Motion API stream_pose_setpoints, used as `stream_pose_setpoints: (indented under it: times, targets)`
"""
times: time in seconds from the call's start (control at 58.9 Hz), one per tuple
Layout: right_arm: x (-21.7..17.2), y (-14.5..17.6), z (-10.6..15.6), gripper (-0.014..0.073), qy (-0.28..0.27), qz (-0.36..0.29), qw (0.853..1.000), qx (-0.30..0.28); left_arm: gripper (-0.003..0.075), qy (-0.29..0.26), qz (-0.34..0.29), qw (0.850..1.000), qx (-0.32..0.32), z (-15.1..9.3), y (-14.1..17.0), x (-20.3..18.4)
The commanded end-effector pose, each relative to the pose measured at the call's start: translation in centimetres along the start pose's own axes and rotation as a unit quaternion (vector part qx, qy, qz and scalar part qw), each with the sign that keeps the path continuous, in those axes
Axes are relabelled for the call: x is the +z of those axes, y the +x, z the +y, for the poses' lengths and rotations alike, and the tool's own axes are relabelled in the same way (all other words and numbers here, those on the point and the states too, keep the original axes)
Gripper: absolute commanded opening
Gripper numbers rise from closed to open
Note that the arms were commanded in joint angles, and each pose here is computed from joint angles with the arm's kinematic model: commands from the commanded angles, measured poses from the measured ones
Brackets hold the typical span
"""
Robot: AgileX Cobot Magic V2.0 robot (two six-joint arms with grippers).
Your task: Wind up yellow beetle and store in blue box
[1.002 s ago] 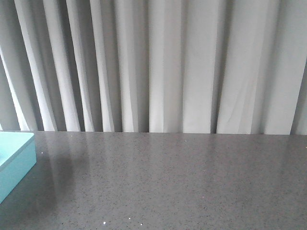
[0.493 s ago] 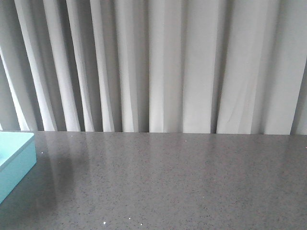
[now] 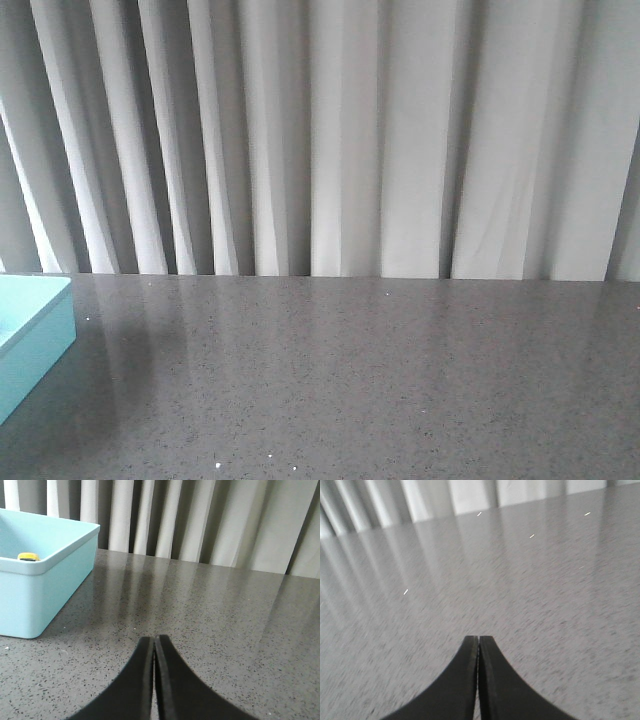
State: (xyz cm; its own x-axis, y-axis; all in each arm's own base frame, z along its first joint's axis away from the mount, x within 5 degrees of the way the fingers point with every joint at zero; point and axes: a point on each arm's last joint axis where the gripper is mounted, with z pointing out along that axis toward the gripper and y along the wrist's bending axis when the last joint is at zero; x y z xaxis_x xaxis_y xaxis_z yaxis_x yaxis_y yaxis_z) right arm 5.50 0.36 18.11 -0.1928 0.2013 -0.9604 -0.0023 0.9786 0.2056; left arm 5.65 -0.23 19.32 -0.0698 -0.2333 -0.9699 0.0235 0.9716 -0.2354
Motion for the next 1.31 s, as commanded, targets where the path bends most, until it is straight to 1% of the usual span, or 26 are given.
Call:
stream_pose_setpoints:
  times: [0.0,0.017,0.068,0.136,0.289,0.459,0.56,0.645,1.291]
  targets:
    - [-0.1,-1.1,-0.2,-0.0007,0.01,-0.067,0.998,0.008,-0.0006,0.01,-0.029,1.0,-0.004,-0.2,-0.8,0.0]
    - [-0.1,-1.1,-0.2,-0.0007,0.011,-0.07,0.997,0.014,-0.0006,0.01,-0.029,1.0,-0.004,-0.2,-0.8,0.0]
    - [-0.2,-1.3,-0.3,-0.0007,0.016,-0.079,0.997,0.002,-0.0006,0.01,-0.029,1.0,-0.004,-0.2,-0.8,0.0]
    - [-0.2,-1.4,-0.4,-0.0007,0.018,-0.088,0.996,0.0,-0.0006,0.01,-0.029,1.0,-0.004,-0.2,-0.8,0.0]
    - [-0.2,-1.5,-0.3,-0.0007,0.015,-0.094,0.995,0.003,-0.0006,0.01,-0.029,1.0,-0.004,-0.2,-0.8,0.0]
    - [-0.4,-2.4,0.2,-0.0007,-0.014,-0.142,0.99,-0.009,-0.0006,0.01,-0.029,1.0,-0.004,-0.2,-0.8,0.0]
    - [-0.5,-2.7,0.4,-0.0007,-0.023,-0.156,0.987,-0.012,-0.0006,0.01,-0.029,1.0,-0.004,-0.2,-0.8,0.0]
    - [-0.5,-2.7,0.4,-0.0007,-0.025,-0.158,0.987,-0.004,-0.0006,0.01,-0.029,1.0,-0.004,-0.2,-0.8,0.0]
    - [-0.5,-2.7,0.4,-0.0007,-0.025,-0.158,0.987,-0.005,-0.0006,0.01,-0.029,1.0,-0.004,-0.2,-0.8,0.0]
